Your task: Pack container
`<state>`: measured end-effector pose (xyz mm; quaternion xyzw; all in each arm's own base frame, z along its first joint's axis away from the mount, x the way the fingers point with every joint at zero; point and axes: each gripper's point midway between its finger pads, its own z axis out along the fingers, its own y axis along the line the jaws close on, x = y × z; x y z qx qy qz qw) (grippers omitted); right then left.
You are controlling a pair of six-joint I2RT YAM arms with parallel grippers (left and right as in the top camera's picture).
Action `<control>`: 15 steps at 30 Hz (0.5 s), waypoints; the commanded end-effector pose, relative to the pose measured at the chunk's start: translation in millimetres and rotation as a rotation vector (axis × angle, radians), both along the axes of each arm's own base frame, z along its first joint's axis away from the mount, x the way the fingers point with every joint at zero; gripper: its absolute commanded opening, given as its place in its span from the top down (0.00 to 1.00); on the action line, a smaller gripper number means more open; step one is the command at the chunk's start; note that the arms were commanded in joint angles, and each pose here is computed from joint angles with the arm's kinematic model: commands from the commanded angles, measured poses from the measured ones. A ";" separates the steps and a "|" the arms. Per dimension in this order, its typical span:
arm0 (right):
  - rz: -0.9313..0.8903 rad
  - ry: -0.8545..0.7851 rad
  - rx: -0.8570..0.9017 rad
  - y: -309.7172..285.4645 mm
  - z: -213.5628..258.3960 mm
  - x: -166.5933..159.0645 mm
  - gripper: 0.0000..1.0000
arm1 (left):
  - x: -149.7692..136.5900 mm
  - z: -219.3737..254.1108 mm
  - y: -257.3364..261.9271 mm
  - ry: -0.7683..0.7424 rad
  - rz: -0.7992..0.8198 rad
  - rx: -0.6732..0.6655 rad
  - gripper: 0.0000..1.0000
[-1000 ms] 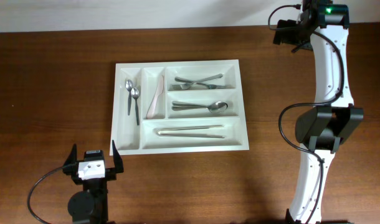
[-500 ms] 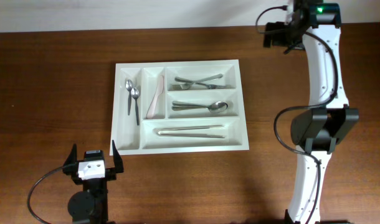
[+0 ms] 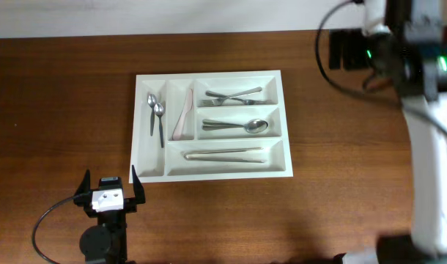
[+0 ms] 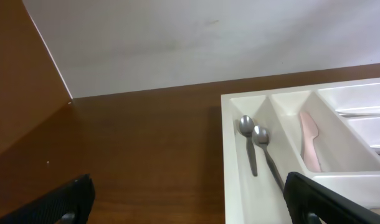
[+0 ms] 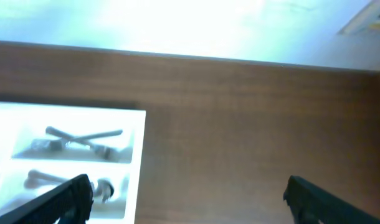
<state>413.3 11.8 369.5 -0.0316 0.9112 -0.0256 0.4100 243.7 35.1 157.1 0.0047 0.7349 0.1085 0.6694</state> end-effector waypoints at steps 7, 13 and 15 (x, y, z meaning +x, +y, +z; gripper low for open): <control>-0.012 -0.095 -0.014 -9.2 -50.5 -94.0 0.02 | -0.6 -0.1 1.5 -0.002 0.009 0.014 0.01; -0.001 -0.139 0.013 -10.0 -86.6 -131.1 0.01 | -0.6 -0.1 1.5 -0.002 0.009 0.014 0.01; 0.013 -0.152 0.047 -9.3 -101.0 -138.1 0.01 | -0.6 -0.1 1.6 -0.002 0.010 0.014 0.01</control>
